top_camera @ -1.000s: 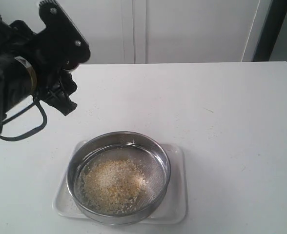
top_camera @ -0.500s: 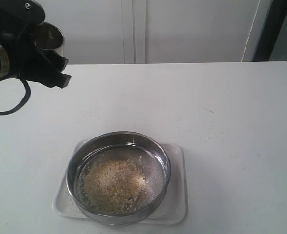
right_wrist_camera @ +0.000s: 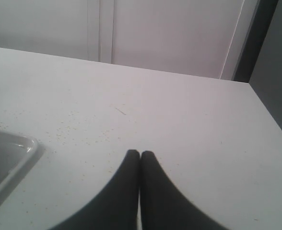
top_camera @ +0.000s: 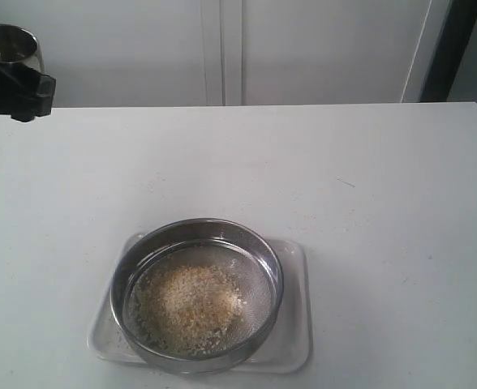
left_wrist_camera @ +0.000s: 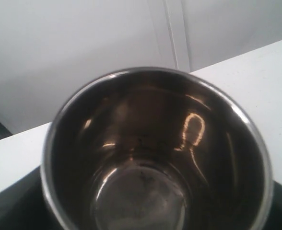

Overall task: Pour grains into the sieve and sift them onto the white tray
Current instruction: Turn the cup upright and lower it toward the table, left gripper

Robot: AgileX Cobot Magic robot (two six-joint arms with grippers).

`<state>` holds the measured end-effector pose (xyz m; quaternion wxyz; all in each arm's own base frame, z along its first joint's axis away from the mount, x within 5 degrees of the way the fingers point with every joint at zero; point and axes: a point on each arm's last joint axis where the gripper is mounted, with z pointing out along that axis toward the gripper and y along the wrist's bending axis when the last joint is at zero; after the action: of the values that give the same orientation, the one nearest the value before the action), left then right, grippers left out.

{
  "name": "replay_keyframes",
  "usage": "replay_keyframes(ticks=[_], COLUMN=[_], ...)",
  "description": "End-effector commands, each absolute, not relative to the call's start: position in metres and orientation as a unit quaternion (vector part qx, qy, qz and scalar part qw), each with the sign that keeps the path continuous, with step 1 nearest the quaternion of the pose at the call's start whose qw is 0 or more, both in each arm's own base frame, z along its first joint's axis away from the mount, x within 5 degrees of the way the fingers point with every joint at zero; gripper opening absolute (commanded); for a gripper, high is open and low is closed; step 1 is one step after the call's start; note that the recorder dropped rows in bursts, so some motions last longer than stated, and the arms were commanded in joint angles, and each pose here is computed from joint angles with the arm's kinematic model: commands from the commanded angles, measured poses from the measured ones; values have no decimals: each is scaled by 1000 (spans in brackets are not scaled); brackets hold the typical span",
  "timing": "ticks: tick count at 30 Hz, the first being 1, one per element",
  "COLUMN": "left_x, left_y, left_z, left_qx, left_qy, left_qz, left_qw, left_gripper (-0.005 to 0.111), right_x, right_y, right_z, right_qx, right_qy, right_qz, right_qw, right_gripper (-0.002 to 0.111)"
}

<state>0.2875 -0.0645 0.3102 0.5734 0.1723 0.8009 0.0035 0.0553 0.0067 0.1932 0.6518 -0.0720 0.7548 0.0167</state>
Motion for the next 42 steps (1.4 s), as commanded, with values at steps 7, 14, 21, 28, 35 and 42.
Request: replay_keyframes(ticks=[7, 14, 21, 28, 35, 42], left_x=[286, 285, 285, 283, 278, 283], left_y=[-59, -63, -64, -62, -66, -68], left_z=[312, 312, 312, 306, 292, 283], left_qx=[171, 184, 199, 225, 191, 180], left_qy=[799, 796, 792, 802, 775, 771], left_qz=[26, 7, 16, 42, -10, -22], left_qw=[575, 577, 577, 552, 602, 610], left_gripper=[0, 0, 0, 0, 0, 0], right_x=[55, 55, 55, 55, 55, 55], right_y=[7, 7, 7, 7, 7, 7], right_z=[192, 192, 192, 192, 192, 192], right_qx=[-73, -73, -73, -73, -73, -73], right_qy=[752, 752, 752, 752, 752, 752], right_qz=[16, 16, 16, 16, 16, 16], right_qw=[654, 654, 654, 654, 654, 654], right_gripper=[0, 0, 0, 0, 0, 0])
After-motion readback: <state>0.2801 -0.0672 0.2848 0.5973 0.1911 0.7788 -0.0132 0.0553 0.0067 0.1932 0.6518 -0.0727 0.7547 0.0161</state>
